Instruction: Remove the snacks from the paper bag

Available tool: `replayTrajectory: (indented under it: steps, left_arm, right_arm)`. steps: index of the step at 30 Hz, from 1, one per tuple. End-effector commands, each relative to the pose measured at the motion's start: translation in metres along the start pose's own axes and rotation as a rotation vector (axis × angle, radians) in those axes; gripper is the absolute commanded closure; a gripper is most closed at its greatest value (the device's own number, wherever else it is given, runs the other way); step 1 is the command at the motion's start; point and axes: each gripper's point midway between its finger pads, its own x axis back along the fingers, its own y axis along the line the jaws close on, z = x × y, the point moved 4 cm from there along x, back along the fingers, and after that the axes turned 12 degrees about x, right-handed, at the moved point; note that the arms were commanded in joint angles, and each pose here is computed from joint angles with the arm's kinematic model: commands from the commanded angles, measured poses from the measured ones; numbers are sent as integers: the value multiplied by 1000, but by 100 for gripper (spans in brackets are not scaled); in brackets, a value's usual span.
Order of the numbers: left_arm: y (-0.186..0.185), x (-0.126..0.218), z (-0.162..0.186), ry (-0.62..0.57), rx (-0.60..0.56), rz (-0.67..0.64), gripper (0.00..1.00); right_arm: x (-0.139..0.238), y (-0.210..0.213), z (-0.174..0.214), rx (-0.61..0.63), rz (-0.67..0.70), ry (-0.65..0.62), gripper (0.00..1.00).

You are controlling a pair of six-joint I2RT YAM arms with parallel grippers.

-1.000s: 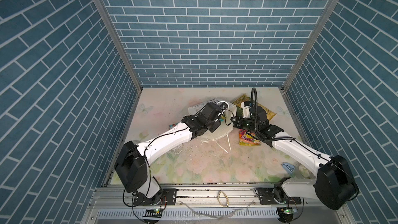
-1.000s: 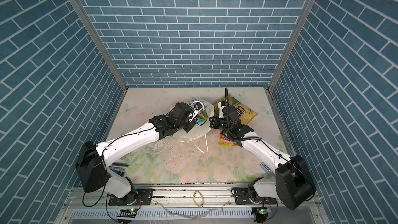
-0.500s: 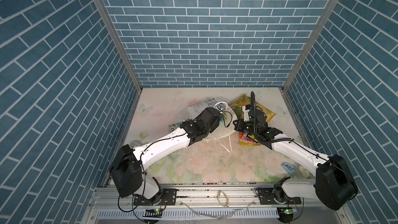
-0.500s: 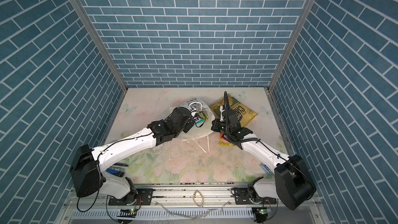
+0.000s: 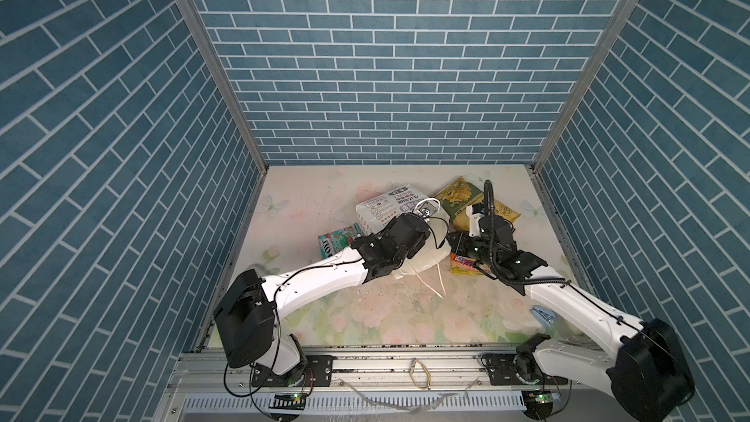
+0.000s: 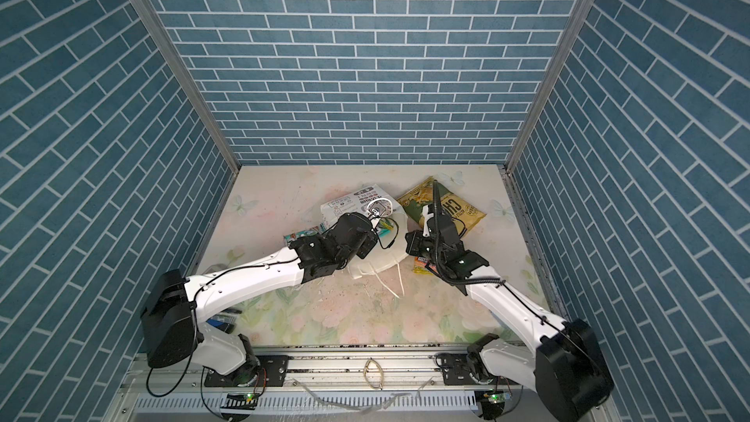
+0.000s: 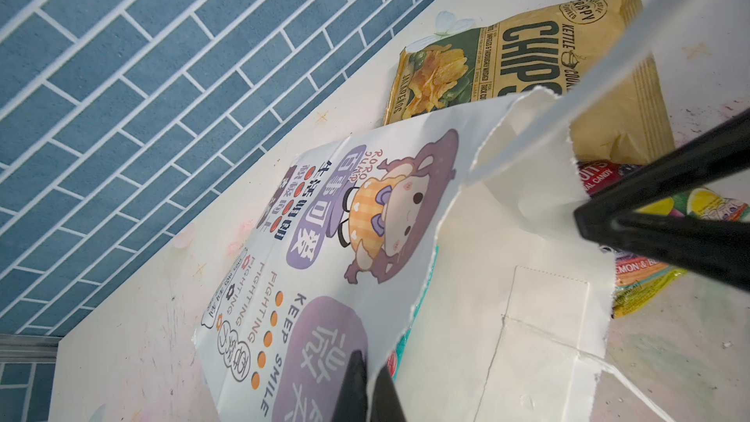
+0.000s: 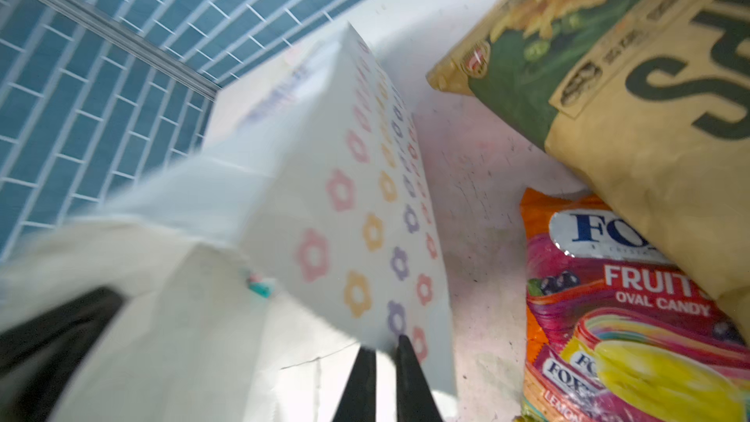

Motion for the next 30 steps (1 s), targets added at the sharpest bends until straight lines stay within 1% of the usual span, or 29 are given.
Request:
replayTrajectory:
  steps: [1,3,4,6,8,11,13,17,19,21,24,27,28,30]
  left_arm:
    - [-10,-3,-9,-14,45,43,100]
    - [-12,-5,-9,-9,49,48,100]
    - [-13,-5,-9,-9,51,52,100]
    - [-13,-6,-11,-12,58,54,100]
    - [-12,-6,-12,-17,62,50,100]
    - [-10,-4,-15,-30,71,44,100]
    - [-9,-3,-18,-37,71,45,100]
    - [-11,-4,-19,-38,60,54,100]
    - [-12,-4,-19,-42,56,59,100]
    - [-12,-3,-21,-47,55,63,100]
    - [-12,-1,-24,-59,54,66,100]
    - [-11,2,-28,-76,55,69,100]
    - [-10,3,-28,-81,57,67,100]
    - [-9,5,-29,-89,59,65,100]
  right_arm:
    - [27,16,-12,-56,-89,-71,86]
    - [34,23,-10,-123,-165,-96,87]
    - [33,27,-6,-179,-226,-102,87]
    - [27,35,-2,-308,-349,-122,88]
    - [15,38,7,-403,-431,-122,91]
    - [0,34,16,-466,-425,-87,93]
    - [-4,35,19,-493,-428,-94,93]
    - [-11,43,6,-550,-479,-161,93]
    - [-18,52,-1,-591,-513,-175,93]
    - [-28,59,1,-655,-525,-168,91]
    - [-45,62,17,-776,-504,-142,90]
    - [-53,64,25,-868,-499,-175,86]
    - [-54,64,26,-892,-496,-186,83]
    - [-54,63,25,-920,-484,-218,80]
